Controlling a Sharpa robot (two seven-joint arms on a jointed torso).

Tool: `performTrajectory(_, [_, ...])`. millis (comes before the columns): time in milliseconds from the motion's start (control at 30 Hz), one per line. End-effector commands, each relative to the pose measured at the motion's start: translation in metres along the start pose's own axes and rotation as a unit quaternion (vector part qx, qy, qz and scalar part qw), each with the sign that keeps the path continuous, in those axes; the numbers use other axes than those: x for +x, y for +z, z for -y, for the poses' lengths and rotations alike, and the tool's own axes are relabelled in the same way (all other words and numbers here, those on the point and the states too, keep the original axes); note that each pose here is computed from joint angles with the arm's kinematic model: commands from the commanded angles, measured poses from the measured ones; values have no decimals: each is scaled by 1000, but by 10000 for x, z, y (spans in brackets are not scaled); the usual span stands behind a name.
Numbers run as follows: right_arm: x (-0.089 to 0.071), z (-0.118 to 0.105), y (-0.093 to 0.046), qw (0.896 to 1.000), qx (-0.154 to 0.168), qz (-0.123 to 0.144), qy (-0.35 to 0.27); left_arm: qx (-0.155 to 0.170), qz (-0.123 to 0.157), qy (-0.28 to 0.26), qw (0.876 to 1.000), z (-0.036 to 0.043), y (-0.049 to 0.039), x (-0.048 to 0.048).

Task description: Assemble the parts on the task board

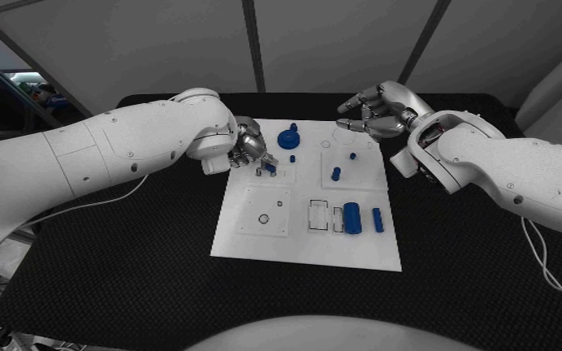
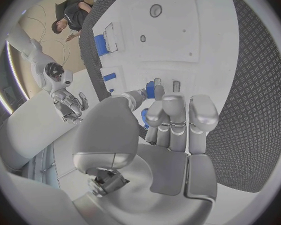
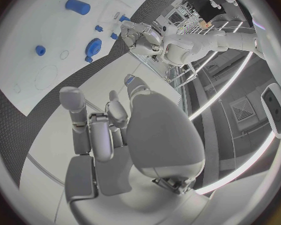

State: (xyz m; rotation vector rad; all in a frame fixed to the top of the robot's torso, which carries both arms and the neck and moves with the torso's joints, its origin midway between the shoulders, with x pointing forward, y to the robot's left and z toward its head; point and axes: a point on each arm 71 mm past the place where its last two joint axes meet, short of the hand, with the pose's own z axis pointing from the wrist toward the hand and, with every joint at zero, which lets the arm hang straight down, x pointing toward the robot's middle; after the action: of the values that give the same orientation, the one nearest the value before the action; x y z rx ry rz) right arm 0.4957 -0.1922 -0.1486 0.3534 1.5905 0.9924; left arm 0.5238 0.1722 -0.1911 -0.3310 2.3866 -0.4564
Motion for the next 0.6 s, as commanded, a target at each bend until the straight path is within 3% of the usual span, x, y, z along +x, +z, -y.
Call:
performTrajectory(33, [2,-15,5,1000,-4,-4,1,9,17,-7,1000,42,-5,-14])
performTrajectory(367, [5,-16,9,1000,-4,-4,1,-1,36,34,999,105,29,6])
performTrajectory(600, [12,-20,13,1000,-4,-6,1,-9,34,56,998,126,52,31])
